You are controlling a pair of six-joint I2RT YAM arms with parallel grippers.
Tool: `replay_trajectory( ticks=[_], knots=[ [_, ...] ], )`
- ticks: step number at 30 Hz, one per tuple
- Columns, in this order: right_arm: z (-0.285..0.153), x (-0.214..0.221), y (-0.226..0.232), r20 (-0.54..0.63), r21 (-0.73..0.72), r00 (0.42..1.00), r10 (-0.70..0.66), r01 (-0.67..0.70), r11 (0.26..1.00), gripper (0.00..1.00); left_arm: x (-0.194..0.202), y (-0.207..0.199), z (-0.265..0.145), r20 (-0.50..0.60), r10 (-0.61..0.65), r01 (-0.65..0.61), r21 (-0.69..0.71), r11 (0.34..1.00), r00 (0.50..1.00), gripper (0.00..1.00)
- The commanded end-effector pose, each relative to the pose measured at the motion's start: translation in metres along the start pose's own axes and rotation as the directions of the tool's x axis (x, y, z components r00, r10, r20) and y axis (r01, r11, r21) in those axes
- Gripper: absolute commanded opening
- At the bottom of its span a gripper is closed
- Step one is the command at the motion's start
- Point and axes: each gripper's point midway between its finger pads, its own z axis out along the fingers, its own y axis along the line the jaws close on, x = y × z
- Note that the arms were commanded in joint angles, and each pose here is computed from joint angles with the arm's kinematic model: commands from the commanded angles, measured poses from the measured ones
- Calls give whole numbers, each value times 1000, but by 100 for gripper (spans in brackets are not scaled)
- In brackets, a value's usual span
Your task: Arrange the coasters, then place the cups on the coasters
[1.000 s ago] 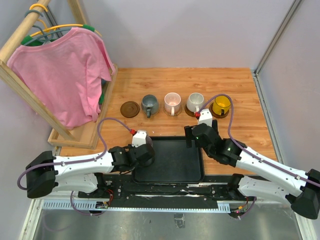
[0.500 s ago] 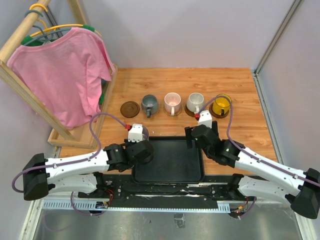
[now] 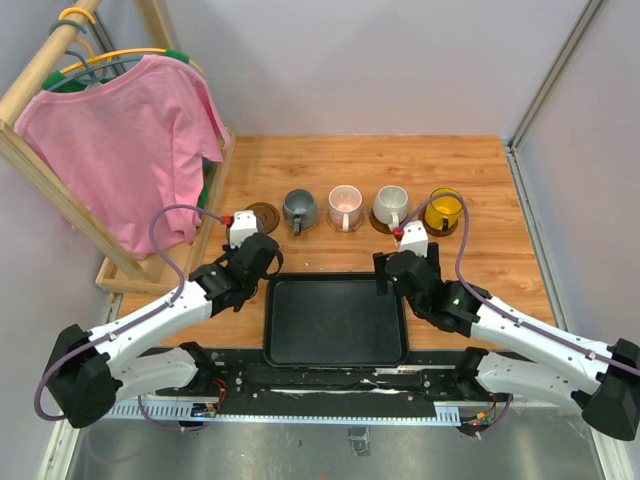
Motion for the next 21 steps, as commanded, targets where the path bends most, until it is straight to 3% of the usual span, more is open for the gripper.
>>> replay_trajectory(
  ticks=[1,8,21],
  knots=[
    [3,-3,-19,28,66,999,21,-23,998,89,-56,3,15,145,-74,72,15,997,987,1],
    [7,-4,-28,27,92,999,29,-31,995,89,-84,16,46,208,-34,41,-32,999,977,0],
    [12,-4,-33,8,116,1000,10,-11,993,88,-93,16,110,135,-65,57,62,996,989,0]
  ],
)
